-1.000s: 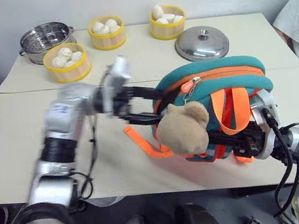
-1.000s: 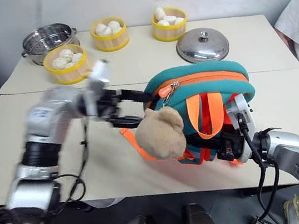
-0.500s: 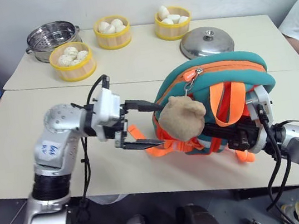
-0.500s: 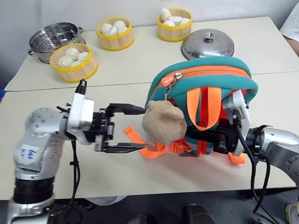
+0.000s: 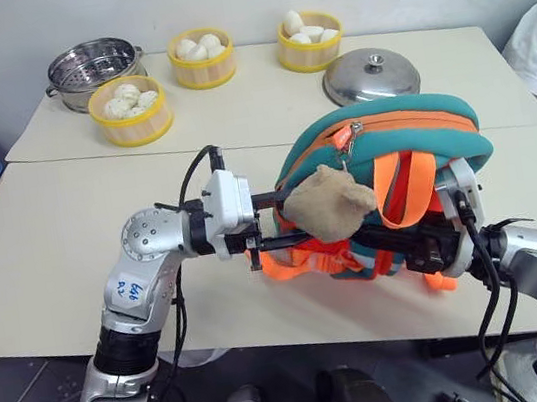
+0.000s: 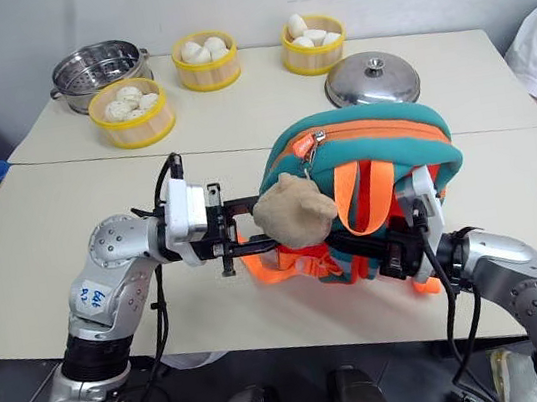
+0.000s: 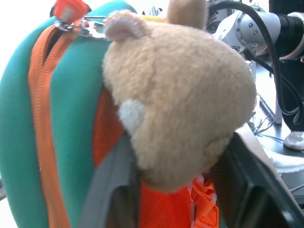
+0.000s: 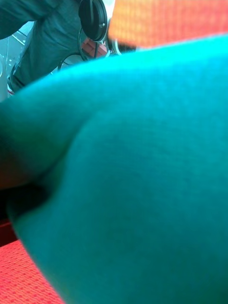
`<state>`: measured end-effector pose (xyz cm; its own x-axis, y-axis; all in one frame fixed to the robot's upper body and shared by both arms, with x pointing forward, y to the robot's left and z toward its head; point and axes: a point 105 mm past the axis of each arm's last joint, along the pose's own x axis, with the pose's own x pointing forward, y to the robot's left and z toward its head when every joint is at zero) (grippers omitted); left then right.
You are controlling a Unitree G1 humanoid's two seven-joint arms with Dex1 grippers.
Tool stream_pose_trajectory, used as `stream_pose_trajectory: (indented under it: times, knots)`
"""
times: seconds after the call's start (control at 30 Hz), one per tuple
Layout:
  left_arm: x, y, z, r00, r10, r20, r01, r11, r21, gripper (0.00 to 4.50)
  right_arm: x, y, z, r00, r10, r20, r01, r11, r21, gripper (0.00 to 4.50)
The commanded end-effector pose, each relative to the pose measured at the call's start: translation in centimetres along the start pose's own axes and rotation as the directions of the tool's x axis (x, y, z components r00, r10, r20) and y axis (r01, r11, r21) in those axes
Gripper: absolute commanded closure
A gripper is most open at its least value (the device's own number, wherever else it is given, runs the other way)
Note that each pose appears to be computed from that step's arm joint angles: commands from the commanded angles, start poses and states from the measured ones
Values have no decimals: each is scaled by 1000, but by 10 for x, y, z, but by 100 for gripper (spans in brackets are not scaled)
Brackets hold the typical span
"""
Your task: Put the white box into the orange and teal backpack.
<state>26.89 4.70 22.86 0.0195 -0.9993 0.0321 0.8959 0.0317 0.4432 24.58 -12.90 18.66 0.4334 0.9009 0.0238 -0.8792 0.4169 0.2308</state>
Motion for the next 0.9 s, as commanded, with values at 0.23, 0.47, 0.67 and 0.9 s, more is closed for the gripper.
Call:
stream_pose_trajectory:
  times: [0.23, 0.47, 0.67, 0.9]
  knots:
    - [-95, 58, 16, 970, 160, -183, -181, 978, -107, 378, -24, -6, 1, 993, -109, 46, 110, 994, -21, 450]
    - [-126, 52, -52, 874, 180, -451, -277, 948, -159, 378, -27, -2, -6, 987, -142, 74, 142, 990, 13, 450]
    - [-95, 25, -98, 890, 144, -434, -257, 942, -216, 378, -22, 3, -9, 986, -136, 97, 133, 990, 45, 450]
    - [-94, 14, -109, 879, 249, -408, -348, 918, -189, 330, -14, -8, -7, 966, -203, 157, 196, 979, 62, 419]
